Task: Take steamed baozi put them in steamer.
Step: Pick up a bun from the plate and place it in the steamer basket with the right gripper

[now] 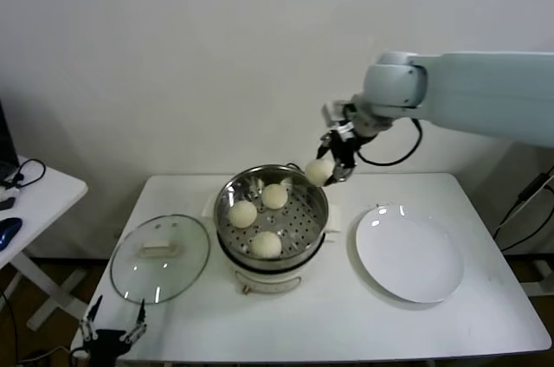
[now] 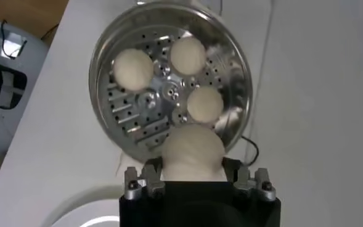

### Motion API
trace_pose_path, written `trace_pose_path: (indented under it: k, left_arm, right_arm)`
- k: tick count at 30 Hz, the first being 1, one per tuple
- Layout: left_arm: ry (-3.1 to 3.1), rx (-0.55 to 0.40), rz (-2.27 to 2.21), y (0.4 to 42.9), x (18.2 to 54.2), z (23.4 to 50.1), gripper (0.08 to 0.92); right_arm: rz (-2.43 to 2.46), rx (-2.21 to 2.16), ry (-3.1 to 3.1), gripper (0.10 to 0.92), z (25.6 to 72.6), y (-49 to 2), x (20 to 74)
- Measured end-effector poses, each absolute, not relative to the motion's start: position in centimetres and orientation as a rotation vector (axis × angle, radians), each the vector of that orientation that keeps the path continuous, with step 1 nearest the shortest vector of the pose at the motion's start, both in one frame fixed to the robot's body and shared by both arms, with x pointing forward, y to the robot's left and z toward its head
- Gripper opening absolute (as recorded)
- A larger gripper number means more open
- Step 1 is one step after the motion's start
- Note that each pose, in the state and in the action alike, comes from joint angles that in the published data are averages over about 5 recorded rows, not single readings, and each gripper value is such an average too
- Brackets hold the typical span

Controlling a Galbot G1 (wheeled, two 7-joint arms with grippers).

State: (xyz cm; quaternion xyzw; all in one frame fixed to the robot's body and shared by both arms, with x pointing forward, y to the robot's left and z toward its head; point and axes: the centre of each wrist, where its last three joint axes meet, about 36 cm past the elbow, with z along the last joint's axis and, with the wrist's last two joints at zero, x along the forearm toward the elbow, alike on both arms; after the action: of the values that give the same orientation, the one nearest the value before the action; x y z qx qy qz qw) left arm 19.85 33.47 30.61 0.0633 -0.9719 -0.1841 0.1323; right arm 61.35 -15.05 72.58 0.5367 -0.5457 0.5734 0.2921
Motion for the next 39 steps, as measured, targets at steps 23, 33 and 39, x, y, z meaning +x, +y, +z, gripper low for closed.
trace_pose_path:
  k: [23,33,39]
  left_arm:
    - [-2.810,0.209,-0.536,34.1,19.6,30.2,0.823]
    - [-2.814,0.209,-0.541,34.1,19.7,30.3,0.823]
    - [-2.816,0.207,-0.544,34.1,19.8,30.4,0.823]
  right_arm:
    - [1.615,1.452,-1.312,0.662,61.1,-9.7,61.6]
    - [1.640,1.451,-1.289,0.662,59.1,-9.4,61.4]
    - [1.647,1.459,-1.294,0.716,59.1,-9.4,61.4]
